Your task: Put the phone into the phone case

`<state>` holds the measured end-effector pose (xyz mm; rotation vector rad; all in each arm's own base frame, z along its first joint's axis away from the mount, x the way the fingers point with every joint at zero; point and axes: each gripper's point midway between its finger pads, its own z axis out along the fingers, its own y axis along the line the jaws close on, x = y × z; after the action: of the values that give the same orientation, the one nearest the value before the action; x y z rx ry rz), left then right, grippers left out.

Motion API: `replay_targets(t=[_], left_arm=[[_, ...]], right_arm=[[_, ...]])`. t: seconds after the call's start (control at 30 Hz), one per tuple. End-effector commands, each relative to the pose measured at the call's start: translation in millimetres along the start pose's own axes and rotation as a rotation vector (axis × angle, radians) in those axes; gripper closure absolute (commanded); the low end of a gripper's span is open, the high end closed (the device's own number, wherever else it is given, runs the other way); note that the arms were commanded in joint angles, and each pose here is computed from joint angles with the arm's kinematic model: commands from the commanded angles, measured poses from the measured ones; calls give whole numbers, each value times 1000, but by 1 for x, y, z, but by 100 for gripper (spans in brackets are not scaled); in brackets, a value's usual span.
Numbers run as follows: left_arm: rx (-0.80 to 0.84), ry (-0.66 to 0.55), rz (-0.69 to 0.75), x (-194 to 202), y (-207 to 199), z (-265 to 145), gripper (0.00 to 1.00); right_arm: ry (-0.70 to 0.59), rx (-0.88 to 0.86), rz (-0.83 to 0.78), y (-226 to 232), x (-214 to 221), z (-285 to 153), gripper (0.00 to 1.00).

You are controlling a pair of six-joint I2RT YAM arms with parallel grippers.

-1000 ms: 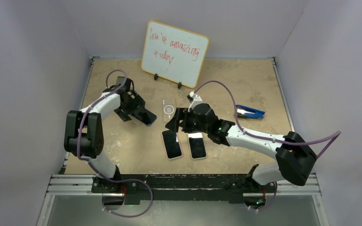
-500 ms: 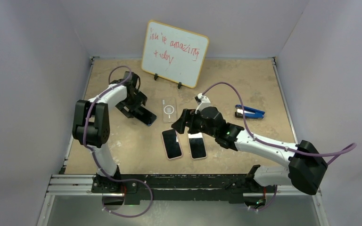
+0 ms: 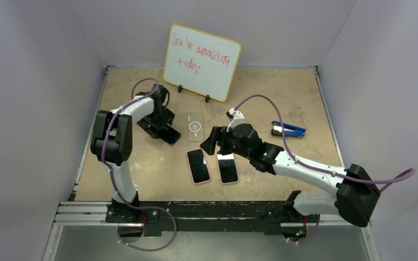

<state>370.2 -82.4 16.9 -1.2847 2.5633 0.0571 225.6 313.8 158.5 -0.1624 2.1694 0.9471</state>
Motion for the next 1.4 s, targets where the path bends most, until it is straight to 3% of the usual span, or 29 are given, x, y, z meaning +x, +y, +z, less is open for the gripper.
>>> replay_targets(t=[0.0, 0.43, 0.63, 0.8, 1.2, 1.37], left_arm=[[-58, 5, -23, 3, 7, 11, 9], [-74, 22, 3, 6, 20, -4, 30], [-29, 53, 62, 22, 42, -12, 34], [60, 64, 92, 33, 53, -28, 38], [232, 92, 136, 64, 82, -46, 40], [299, 138, 149, 78, 83, -53, 42]], right_arm=[[-46, -11, -21, 8, -13, -2, 13], [-34, -13, 6, 10, -12, 6, 13], [0, -44, 30, 19, -8, 17, 16], [32, -70, 53, 26, -2, 32, 21], [200, -161, 20, 55, 31, 89, 46], [273, -201, 26, 62, 47, 107, 49]])
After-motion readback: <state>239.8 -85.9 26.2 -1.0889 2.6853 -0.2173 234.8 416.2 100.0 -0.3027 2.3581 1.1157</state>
